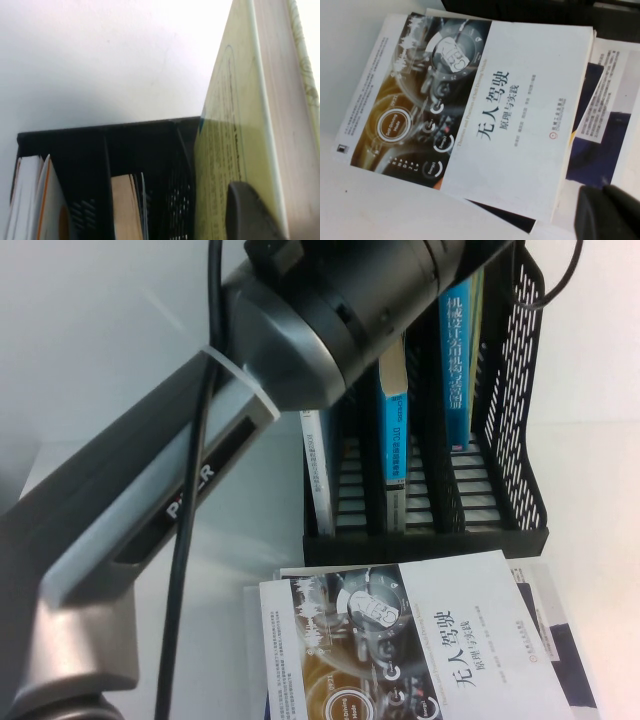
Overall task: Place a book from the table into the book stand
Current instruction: Place the book on the book shelf
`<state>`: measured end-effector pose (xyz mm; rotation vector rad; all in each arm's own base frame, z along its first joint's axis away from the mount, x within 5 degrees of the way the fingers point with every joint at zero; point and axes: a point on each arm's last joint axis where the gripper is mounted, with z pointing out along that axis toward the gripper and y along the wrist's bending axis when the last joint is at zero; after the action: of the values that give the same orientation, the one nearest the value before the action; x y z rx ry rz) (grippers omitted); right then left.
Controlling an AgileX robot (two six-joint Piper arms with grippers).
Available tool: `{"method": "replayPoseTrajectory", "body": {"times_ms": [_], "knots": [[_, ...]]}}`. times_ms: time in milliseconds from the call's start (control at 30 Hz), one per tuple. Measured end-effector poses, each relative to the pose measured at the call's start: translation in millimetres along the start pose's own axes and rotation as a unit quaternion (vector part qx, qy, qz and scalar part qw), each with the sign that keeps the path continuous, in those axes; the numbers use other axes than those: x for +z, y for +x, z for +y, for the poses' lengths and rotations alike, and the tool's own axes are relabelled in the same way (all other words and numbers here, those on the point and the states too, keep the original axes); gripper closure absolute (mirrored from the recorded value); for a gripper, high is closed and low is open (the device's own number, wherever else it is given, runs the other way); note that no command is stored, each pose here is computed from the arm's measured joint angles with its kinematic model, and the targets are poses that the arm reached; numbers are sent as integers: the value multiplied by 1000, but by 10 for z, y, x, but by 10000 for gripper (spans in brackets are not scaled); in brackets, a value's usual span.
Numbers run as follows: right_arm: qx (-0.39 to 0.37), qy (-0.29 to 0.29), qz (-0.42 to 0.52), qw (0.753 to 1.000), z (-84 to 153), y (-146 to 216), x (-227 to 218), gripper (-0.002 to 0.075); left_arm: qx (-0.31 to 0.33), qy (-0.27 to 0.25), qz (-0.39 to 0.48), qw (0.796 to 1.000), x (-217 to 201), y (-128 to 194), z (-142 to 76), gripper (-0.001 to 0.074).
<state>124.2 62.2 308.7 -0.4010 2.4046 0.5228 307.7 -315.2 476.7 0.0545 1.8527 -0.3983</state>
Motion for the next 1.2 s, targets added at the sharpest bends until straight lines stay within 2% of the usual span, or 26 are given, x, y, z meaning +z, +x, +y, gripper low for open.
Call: {"method": "replayPoseTrajectory", "body": {"times_ms": [500, 967, 1200], "knots": [[-1, 4, 3, 1000, -10, 0, 8, 729, -49, -12, -26, 998, 46, 26, -39, 543], [-2, 17, 5, 1000, -34, 4, 8, 729, -18, -31, 18, 999, 525, 555, -168, 543], [-2, 20, 7, 1000, -39, 7, 7, 729, -18, -38, 22, 999, 621, 624, -141, 543]]}}
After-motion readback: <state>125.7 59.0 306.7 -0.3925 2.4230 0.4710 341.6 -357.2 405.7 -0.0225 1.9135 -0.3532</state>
